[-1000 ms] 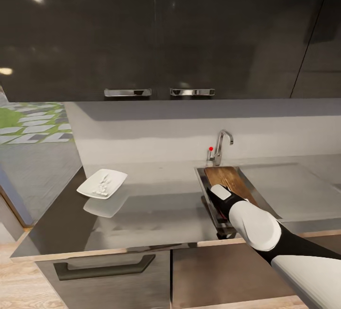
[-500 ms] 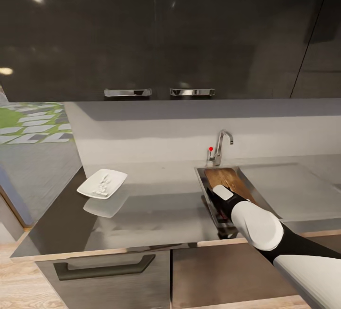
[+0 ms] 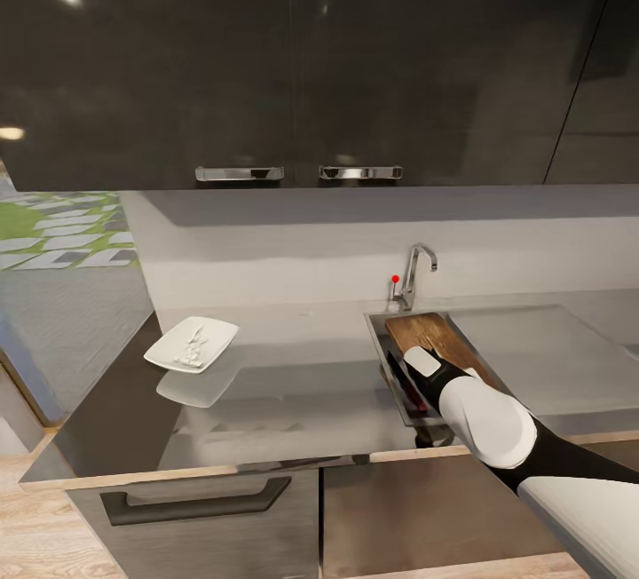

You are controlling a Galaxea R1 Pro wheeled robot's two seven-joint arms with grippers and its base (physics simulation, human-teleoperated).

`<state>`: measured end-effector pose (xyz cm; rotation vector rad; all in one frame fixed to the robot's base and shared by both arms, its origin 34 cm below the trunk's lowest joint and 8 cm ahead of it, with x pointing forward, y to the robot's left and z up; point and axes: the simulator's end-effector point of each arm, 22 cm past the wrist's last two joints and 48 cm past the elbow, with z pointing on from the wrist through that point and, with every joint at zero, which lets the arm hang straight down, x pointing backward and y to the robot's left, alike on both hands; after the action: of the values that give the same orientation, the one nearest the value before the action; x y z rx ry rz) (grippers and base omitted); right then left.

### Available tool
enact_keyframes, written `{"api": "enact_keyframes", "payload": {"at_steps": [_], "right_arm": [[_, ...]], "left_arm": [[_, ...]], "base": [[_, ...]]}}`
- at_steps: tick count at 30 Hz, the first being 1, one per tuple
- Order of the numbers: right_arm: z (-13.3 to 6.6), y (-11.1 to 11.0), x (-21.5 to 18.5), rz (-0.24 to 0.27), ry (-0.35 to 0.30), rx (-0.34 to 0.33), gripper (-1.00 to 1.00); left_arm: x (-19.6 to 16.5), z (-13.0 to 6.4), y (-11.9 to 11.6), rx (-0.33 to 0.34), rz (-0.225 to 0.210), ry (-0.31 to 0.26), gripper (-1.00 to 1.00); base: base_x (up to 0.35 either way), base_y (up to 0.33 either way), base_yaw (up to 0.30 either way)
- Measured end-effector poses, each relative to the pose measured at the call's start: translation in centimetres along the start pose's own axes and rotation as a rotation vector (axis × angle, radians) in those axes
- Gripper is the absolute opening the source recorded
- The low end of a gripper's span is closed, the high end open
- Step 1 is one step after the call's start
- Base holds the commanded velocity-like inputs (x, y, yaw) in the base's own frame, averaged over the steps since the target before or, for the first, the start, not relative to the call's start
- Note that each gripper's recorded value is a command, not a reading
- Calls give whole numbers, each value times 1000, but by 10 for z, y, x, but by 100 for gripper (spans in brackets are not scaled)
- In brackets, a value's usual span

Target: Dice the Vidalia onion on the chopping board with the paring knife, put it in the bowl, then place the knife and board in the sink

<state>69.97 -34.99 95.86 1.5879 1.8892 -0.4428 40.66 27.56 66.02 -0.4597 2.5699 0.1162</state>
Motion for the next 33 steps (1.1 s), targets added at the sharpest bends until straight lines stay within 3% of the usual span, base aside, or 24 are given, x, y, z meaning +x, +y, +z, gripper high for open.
{"api": "enact_keyframes", "payload": {"at_steps": [33], "right_arm": [[4,-2,-7,6,-8,5,-100]], "left_arm": [[0,0,0,0,0,0,100]], "base": [[27,13,0]]}}
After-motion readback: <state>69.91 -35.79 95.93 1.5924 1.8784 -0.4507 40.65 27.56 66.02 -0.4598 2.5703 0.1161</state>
